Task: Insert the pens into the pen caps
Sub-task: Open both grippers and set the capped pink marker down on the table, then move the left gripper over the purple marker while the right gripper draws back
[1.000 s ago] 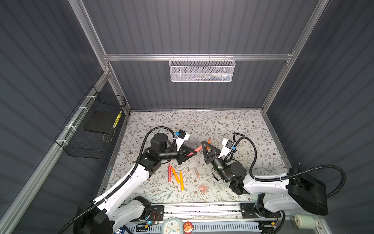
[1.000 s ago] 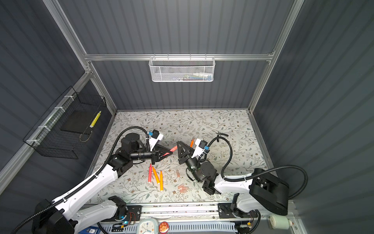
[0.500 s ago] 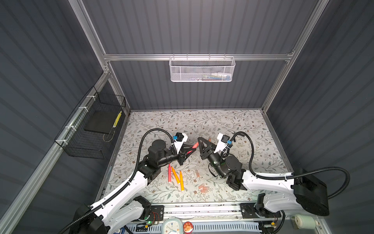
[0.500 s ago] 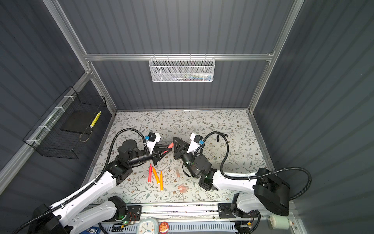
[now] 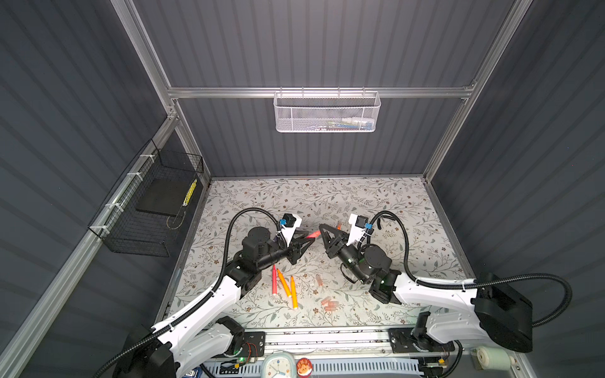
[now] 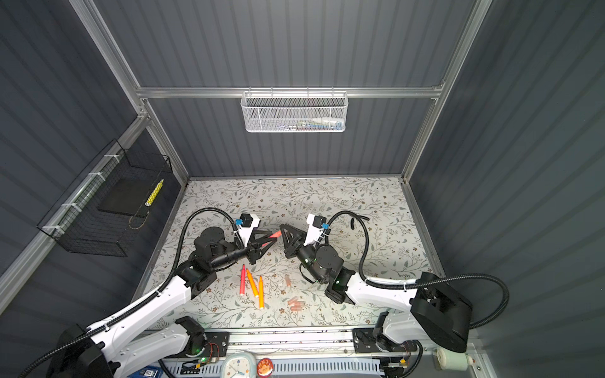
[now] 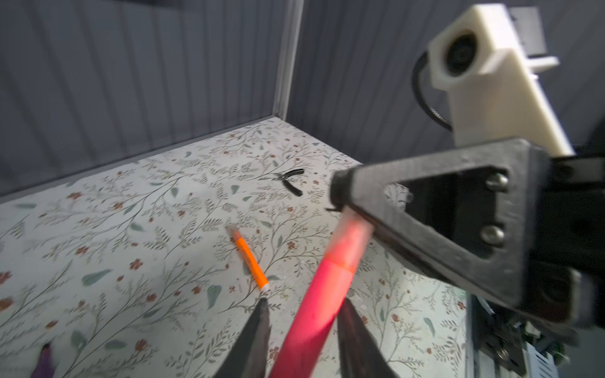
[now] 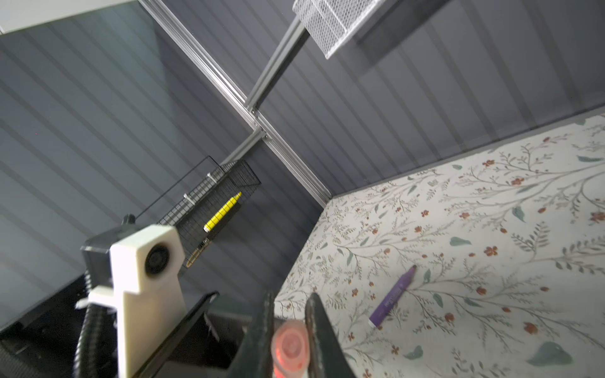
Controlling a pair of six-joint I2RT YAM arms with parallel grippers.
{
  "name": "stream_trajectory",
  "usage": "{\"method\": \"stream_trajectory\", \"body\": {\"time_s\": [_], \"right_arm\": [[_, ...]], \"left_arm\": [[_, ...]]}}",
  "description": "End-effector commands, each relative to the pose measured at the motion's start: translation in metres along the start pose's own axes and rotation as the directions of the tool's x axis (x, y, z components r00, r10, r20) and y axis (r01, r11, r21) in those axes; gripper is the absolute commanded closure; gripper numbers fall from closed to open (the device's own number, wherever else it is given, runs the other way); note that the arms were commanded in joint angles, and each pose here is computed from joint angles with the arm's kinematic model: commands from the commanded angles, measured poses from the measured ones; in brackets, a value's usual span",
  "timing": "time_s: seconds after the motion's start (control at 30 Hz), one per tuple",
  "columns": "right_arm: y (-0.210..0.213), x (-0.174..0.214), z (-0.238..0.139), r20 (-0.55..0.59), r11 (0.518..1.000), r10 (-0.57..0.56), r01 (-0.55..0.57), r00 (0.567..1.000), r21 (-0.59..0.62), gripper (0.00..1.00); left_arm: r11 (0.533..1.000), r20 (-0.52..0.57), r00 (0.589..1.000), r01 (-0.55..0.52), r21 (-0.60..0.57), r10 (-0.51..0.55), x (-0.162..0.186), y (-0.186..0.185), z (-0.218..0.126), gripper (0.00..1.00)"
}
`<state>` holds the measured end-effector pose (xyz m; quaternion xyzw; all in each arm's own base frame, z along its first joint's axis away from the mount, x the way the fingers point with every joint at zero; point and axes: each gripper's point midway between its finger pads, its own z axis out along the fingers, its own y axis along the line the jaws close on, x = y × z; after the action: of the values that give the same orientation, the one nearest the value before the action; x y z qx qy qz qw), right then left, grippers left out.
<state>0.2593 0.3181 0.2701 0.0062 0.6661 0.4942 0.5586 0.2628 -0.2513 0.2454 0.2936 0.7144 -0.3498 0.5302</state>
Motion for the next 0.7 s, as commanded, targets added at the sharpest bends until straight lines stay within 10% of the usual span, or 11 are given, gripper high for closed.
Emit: {"method": "stream_trajectory", "body": {"time_s": [0.0,0.27,0.67], "right_arm": [[-0.023,0.035,-0.011,-0.153,0.999,-0.001,0.007,0.988,0.04,1.0],[-0.099,0.03,-0.037,-0.182,0.955,0.078,-0.022,0.98,0.295,1.0],[-0.205,0.043,-0.078,-0.266,0.824,0.254,-0.064,0.93,0.562,1.0]], "left_arm": [[0.972,0.167,0.986,0.018,-0.233,0.022,-0.043,0.047,-0.012,0.42],[0.933,0.11,0.992,0.096,-0.348,-0.061,-0.018,0.063,-0.03,0.16],[0.631,-0.095,0.946,0.131,-0.764,-0.311,0.076,0.147,-0.04,0.14]]}}
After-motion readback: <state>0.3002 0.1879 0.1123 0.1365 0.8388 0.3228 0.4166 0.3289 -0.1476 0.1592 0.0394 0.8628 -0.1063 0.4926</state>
